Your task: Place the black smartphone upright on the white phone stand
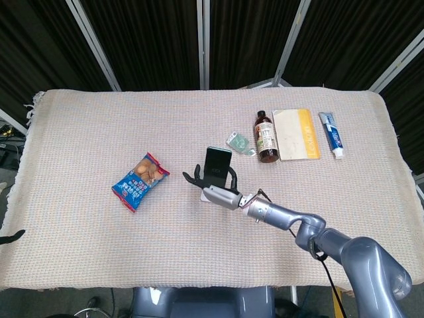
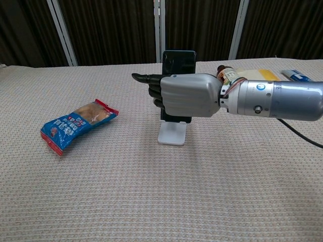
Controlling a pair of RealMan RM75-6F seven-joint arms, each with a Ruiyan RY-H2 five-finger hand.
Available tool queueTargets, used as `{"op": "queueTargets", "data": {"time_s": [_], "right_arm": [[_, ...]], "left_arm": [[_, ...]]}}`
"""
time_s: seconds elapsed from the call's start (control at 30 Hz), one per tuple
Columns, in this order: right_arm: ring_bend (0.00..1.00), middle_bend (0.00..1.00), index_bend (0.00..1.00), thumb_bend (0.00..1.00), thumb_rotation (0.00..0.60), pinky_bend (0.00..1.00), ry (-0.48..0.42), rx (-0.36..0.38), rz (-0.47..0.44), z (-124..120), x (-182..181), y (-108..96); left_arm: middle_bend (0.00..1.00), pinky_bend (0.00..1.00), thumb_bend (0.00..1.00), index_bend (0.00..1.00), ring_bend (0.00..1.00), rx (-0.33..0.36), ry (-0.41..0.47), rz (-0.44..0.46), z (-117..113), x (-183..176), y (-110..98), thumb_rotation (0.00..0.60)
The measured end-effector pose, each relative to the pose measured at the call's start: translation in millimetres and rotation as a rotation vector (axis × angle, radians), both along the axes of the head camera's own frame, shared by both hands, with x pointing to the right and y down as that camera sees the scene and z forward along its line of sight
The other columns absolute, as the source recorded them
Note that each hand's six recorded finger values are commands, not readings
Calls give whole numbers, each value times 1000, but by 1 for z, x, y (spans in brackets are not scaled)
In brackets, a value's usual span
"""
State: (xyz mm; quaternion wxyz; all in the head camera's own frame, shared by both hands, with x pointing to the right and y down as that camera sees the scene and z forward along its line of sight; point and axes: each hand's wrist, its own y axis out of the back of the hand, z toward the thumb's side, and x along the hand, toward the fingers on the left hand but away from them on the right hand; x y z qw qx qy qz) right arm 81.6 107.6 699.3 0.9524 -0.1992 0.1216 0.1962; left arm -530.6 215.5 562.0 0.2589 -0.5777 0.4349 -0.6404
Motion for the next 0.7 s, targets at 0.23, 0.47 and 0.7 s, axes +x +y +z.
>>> {"op": "queueTargets", "data": {"time_s": [0.23,0.47,0.7], "right_arm": [[236,244,274,87,600,0,-5,-8,10,0,1,2],[236,220,169,86,600,0,-30,-12,18,-5,4,2],[236,215,143,85,600,0,-166,-28,93,-36,20,-3]], "left_arm": [[0,0,0,0,0,1,1,1,0,0,0,600],[0,0,0,0,0,2,5,4,-1,2,0,600],[0,0,0,0,0,6,17,15,-3,5,1,600]]}}
